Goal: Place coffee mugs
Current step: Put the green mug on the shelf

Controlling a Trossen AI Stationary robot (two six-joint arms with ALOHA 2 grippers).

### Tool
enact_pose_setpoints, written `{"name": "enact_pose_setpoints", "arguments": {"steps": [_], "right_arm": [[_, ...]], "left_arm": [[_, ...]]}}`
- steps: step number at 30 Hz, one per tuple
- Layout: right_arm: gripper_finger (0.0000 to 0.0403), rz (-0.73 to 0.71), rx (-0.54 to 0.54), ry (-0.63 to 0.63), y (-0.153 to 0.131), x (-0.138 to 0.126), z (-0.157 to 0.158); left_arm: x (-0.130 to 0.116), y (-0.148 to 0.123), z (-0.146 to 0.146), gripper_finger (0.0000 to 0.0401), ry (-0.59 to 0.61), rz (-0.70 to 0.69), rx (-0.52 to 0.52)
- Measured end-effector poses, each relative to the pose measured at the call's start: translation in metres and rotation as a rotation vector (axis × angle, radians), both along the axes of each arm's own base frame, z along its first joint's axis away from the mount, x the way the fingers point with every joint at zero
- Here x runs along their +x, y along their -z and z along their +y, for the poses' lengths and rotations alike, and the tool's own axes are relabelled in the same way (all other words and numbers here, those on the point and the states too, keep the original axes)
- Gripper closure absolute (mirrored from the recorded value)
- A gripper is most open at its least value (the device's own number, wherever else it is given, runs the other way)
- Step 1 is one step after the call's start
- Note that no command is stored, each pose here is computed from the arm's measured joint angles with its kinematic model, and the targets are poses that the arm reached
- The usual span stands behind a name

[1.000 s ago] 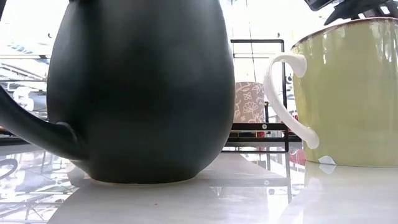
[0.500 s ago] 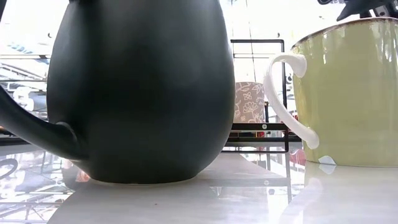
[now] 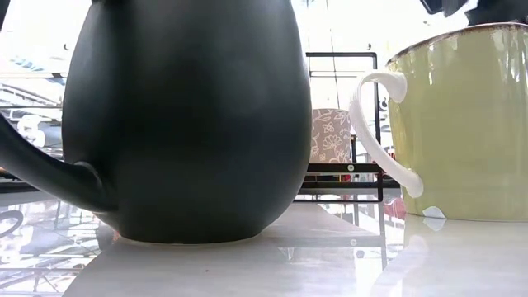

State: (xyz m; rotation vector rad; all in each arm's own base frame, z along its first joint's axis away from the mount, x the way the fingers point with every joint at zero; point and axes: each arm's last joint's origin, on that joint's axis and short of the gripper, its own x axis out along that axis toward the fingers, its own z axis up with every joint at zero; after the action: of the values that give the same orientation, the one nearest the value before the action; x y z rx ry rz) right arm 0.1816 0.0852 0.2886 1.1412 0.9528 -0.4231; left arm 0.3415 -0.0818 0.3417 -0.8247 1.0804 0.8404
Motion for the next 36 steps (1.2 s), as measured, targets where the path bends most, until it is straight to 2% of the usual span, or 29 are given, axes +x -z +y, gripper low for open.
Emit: {"name": "enact_pose_setpoints", "arguments": {"steps": [4,7,14,25,30,36], "right_arm": [[0.0201,0.090,0.053,-0.054,0.003,-0.006,0.001],[0.0164,0.107,0.067,-0.066,0.004,-0.007,0.003],[0.0108,0.132,0.080,-0.026,0.009,-0.001,0.007],[0.0105,0.147,0.123,-0.013,0.026,0.020,0.032],[0.0105,0.163,0.144,0.014,0.030,0.022,0.037],[0.0106,0.174,0.122,0.060,0.033,0.023,0.037]], "left_arm": [[0.001,0.000,0.003,0.0283,-0.015,-0.001,-0.003],[0.001,0.000,0.003,0.0283,-0.010,0.003,-0.015],[0.001,0.000,0.003,0.0283,0.027,0.009,-0.006],[0.000,0.000,0.000,0.0283,0.109,0.026,0.013],[-0.003,0.000,-0.009,0.0283,0.145,0.028,0.013],[-0.005,0.000,-0.016,0.0283,0.195,0.034,0.021]]}}
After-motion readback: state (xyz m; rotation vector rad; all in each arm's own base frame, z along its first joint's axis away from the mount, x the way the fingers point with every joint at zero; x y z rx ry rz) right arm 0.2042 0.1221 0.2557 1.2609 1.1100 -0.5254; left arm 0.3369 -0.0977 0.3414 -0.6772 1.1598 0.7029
